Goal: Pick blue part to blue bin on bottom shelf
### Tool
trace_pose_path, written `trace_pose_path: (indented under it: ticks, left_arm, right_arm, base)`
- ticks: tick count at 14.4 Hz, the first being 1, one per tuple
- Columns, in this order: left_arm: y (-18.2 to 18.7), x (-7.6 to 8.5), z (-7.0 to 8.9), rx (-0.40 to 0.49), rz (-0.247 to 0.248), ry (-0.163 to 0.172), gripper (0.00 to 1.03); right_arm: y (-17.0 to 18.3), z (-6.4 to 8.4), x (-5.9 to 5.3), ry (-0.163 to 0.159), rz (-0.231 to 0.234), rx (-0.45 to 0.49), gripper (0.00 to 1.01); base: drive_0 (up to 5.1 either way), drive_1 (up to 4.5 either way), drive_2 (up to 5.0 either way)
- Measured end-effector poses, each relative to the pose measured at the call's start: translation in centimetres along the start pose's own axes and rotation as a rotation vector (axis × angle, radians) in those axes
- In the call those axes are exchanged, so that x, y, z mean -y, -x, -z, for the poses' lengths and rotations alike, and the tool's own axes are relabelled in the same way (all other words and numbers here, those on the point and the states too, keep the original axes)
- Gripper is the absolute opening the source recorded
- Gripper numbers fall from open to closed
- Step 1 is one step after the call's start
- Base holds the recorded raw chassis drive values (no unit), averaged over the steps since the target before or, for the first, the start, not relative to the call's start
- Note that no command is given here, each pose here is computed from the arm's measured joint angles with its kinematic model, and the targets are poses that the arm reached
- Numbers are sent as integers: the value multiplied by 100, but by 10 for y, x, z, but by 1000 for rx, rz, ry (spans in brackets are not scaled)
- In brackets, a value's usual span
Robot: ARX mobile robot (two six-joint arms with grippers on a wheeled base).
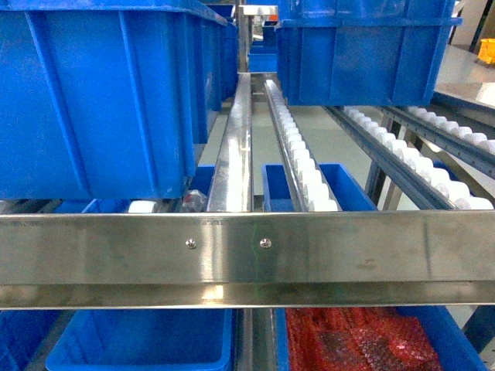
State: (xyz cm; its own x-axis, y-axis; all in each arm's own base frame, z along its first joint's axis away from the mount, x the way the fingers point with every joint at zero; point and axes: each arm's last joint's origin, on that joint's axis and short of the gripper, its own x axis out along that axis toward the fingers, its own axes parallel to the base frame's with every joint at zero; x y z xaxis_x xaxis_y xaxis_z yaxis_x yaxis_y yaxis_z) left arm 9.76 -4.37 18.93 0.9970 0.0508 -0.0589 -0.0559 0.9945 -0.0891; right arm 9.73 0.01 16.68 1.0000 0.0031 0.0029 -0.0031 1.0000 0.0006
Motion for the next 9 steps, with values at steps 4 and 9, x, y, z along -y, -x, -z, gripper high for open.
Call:
trace_pose_path:
  ticks: [4,9]
  left_arm:
    - [0,0,0,0,0,0,44]
    - [0,0,0,2,0,2,44]
  right_arm:
    - [0,0,0,0,0,0,98]
    - [0,0,0,0,2,2,98]
  base:
    - [0,0,0]
    - [0,0,0]
